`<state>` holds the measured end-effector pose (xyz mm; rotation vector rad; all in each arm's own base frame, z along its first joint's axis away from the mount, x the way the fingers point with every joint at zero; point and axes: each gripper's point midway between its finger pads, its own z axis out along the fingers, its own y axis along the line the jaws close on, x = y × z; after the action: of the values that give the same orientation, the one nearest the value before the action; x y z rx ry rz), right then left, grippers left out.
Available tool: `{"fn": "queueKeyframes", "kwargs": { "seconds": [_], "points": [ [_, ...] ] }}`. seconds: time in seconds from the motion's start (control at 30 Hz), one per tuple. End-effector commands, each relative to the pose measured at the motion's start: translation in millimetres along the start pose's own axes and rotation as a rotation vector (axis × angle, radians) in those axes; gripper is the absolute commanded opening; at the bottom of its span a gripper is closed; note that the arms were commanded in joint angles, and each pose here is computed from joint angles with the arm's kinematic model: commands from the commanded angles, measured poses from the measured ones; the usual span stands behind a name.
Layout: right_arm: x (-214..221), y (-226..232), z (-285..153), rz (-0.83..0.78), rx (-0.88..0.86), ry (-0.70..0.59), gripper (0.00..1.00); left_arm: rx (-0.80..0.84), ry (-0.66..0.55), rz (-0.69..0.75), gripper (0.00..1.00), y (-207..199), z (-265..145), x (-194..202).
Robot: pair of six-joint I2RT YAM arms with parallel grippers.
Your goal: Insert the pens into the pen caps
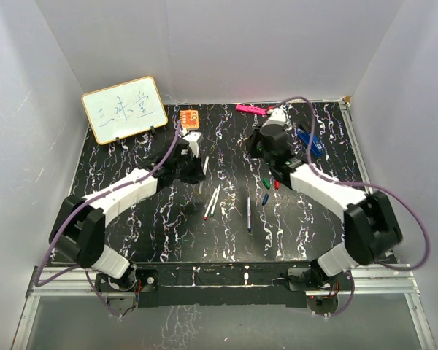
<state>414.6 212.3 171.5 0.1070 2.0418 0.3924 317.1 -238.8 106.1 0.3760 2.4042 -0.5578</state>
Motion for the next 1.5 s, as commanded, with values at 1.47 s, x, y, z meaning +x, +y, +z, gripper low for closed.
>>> {"fn": "queueKeyframes", "kwargs": {
  "seconds": [1.47],
  "points": [
    [-78,62,-146,0.140,-0.701,-0.628,0.00,0.661,-0.352,0.033,0.00,-172,-63,-51]
  ]
}}
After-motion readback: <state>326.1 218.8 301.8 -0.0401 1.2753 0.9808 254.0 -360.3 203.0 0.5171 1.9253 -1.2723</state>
